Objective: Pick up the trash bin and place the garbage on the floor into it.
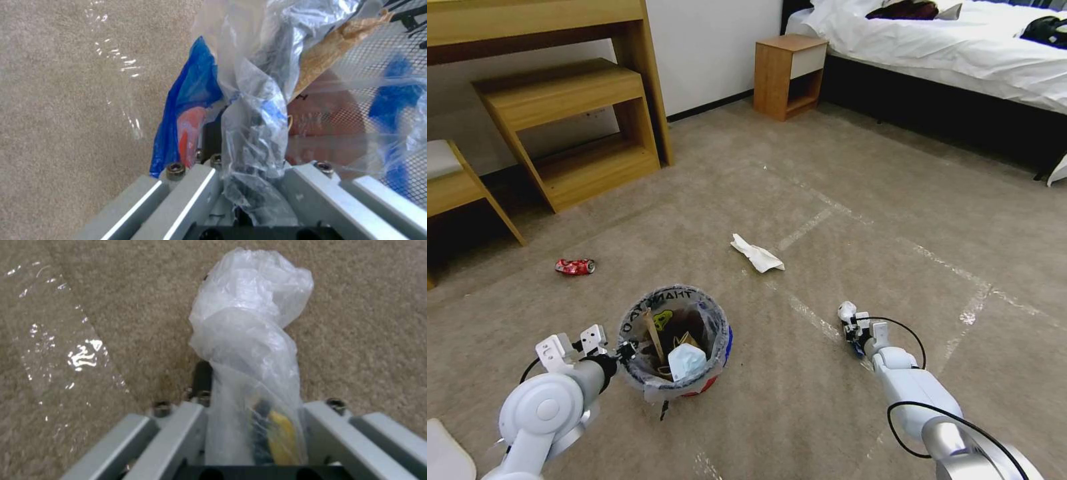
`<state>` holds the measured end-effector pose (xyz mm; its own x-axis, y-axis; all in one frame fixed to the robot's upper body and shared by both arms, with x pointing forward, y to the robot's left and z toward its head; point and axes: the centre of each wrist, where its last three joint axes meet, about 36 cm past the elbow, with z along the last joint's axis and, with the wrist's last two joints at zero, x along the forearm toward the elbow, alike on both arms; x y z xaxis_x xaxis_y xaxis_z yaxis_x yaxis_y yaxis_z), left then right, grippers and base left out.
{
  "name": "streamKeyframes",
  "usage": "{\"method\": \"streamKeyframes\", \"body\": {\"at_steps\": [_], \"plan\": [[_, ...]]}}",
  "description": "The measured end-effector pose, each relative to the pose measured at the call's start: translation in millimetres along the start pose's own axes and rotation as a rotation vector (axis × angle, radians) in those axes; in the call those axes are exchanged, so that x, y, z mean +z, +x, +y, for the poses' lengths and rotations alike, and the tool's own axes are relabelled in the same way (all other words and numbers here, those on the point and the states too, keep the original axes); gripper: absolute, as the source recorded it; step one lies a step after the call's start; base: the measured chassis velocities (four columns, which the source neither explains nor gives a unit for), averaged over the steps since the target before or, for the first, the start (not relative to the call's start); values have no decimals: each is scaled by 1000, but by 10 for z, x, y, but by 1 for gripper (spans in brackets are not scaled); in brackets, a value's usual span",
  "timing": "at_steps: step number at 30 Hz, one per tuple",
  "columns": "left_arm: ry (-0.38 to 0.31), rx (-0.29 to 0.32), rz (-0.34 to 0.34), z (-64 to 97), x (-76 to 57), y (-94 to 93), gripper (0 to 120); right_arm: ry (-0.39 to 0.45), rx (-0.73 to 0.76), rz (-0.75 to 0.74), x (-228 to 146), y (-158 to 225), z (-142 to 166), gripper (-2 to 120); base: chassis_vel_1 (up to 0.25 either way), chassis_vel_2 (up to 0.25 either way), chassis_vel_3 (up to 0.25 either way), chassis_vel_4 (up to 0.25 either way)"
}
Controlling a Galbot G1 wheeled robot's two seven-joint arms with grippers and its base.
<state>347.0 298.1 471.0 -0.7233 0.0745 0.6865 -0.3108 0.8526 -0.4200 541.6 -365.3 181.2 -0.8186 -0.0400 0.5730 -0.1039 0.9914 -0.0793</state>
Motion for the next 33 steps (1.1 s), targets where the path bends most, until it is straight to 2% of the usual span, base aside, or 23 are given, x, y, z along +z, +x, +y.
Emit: {"method": "streamKeyframes", "body": {"at_steps": [2, 7, 13, 15, 16, 19, 20, 24, 26, 27, 30, 31, 33], "plan": [[1, 0, 0, 1, -3, -9, 0, 1, 3, -2, -13, 0, -6, 2, 0, 0, 0, 0], [-1, 2, -1, -7, -11, -15, 0, 3, 5, -29, -73, -1, -9, 2, 0, 0, 0, 0], [-2, 10, -6, -26, -29, 25, 0, 20, -7, -203, -369, 26, -103, 2, 0, 0, 0, 0], [-4, 16, -15, -36, -51, 73, 0, 43, -14, -339, -666, 62, -188, 2, 0, 0, 0, 0], [-4, 16, -15, -36, -51, 73, 0, 43, -14, -339, -666, 62, -188, 2, 0, 0, 0, 0], [-5, 20, -27, -39, -98, 120, 0, 28, -47, -537, -1199, 176, -295, 2, 0, 0, 0, 0], [-5, 20, -27, -39, -98, 120, 0, 28, -47, -537, -1199, 176, -295, 2, 0, 0, 0, 0], [-3, 20, -34, -40, -120, 138, 0, -4, -137, -706, -1559, 288, -343, 2, 0, 0, 0, 0], [-1, 22, -36, -39, -128, 146, 0, 26, -237, -822, -1795, 383, -331, 2, 0, 0, 0, 0], [-1, 22, -36, -39, -128, 146, 0, 26, -237, -822, -1795, 383, -331, 2, 0, 0, 0, 0], [2, 23, -43, -38, -146, 169, 0, 104, -403, -941, -2114, 570, -234, 2, 0, 0, 0, 0], [2, 23, -43, -38, -146, 169, 0, 104, -403, -941, -2114, 570, -234, 2, 0, 0, 0, 0], [3, 25, -48, -42, -157, 189, 0, 159, -542, -1016, -2394, 777, -64, 2, 0, 0, 0, 0]]}}
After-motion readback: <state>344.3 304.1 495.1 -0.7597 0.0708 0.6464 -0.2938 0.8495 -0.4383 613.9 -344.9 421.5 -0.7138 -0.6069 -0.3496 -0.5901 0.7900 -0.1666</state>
